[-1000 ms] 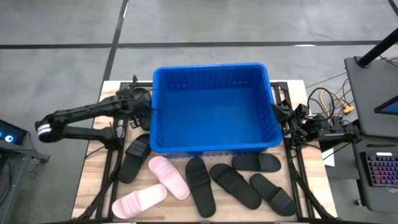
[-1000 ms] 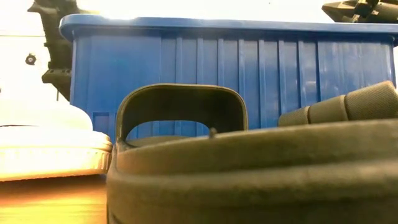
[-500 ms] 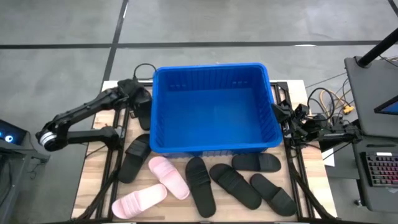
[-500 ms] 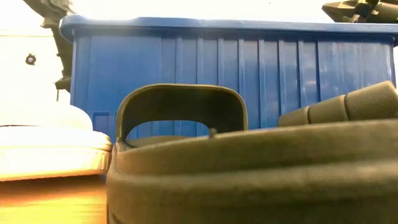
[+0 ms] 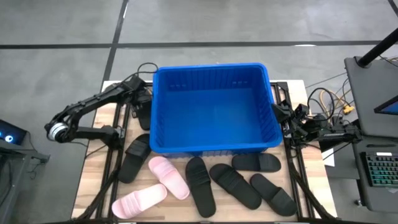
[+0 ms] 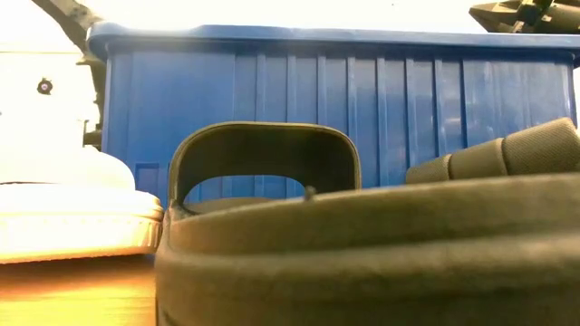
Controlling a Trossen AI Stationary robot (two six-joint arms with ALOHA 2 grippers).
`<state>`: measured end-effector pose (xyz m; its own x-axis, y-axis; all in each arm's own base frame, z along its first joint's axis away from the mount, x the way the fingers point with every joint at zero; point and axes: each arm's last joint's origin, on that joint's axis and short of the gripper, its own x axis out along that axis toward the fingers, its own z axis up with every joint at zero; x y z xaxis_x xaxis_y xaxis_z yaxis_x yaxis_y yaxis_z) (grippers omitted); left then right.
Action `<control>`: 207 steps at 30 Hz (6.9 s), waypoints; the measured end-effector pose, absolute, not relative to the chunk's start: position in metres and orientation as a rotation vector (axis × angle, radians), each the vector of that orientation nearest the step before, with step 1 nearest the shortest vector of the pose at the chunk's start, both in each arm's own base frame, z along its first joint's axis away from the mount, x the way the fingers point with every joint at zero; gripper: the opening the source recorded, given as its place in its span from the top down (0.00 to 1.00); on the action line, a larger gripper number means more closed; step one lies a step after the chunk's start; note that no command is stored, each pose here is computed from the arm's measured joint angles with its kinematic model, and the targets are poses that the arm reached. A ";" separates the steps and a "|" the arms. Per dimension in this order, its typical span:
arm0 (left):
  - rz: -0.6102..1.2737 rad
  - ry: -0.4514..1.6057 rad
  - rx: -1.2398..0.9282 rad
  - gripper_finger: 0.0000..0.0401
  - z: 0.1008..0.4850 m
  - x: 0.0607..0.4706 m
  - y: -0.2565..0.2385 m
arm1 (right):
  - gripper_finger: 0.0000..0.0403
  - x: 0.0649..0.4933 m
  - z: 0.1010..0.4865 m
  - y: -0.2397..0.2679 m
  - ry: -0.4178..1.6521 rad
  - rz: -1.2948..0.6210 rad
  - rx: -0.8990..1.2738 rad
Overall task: Pick and place slides into bin
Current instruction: Put the black slide into the blue bin
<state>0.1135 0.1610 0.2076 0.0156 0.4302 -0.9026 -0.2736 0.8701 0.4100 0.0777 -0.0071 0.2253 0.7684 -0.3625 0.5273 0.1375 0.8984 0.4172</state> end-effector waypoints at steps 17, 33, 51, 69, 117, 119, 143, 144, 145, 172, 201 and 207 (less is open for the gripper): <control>0.604 1.602 0.149 0.68 0.176 0.127 0.185 | 0.98 0.078 0.226 -0.005 -0.641 -0.209 0.384; 0.672 1.602 0.186 0.99 0.183 0.125 0.185 | 0.98 0.078 0.226 -0.006 -0.641 -0.218 0.379; 0.741 1.519 0.241 1.00 0.237 0.115 0.170 | 0.98 0.078 0.226 -0.006 -0.642 -0.217 0.381; 0.934 1.328 0.347 1.00 0.308 0.102 0.156 | 0.98 0.078 0.226 -0.006 -0.644 -0.214 0.390; 0.145 -0.179 0.085 1.00 0.465 0.128 0.132 | 0.98 0.078 0.226 -0.006 -0.644 -0.212 0.397; 0.090 -0.176 0.070 1.00 0.463 0.134 0.136 | 0.98 0.078 0.226 -0.006 -0.644 -0.212 0.398; -0.279 -0.110 0.036 1.00 0.430 0.202 0.161 | 0.98 0.078 0.226 -0.006 -0.643 -0.212 0.398; -0.283 -0.105 0.029 1.00 0.428 0.205 0.162 | 0.98 0.078 0.226 -0.006 -0.643 -0.212 0.397; -0.289 -0.100 0.023 1.00 0.426 0.208 0.162 | 0.98 0.078 0.226 -0.006 -0.643 -0.212 0.397; -0.396 -0.031 -0.062 1.00 0.383 0.269 0.171 | 0.98 0.079 0.224 -0.006 -0.621 -0.215 0.396; -0.207 -0.002 -0.138 1.00 0.364 0.303 0.157 | 0.98 0.079 0.224 -0.006 -0.620 -0.216 0.393; -0.096 -0.004 -0.143 1.00 0.364 0.306 0.155 | 0.98 0.079 0.224 -0.006 -0.620 -0.216 0.393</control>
<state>0.3060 0.1550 0.3637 0.9954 -0.0953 0.0113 0.0959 0.9852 -0.1422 0.0794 -0.0056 0.2237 0.7949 -0.3116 0.5206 0.0799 0.9043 0.4193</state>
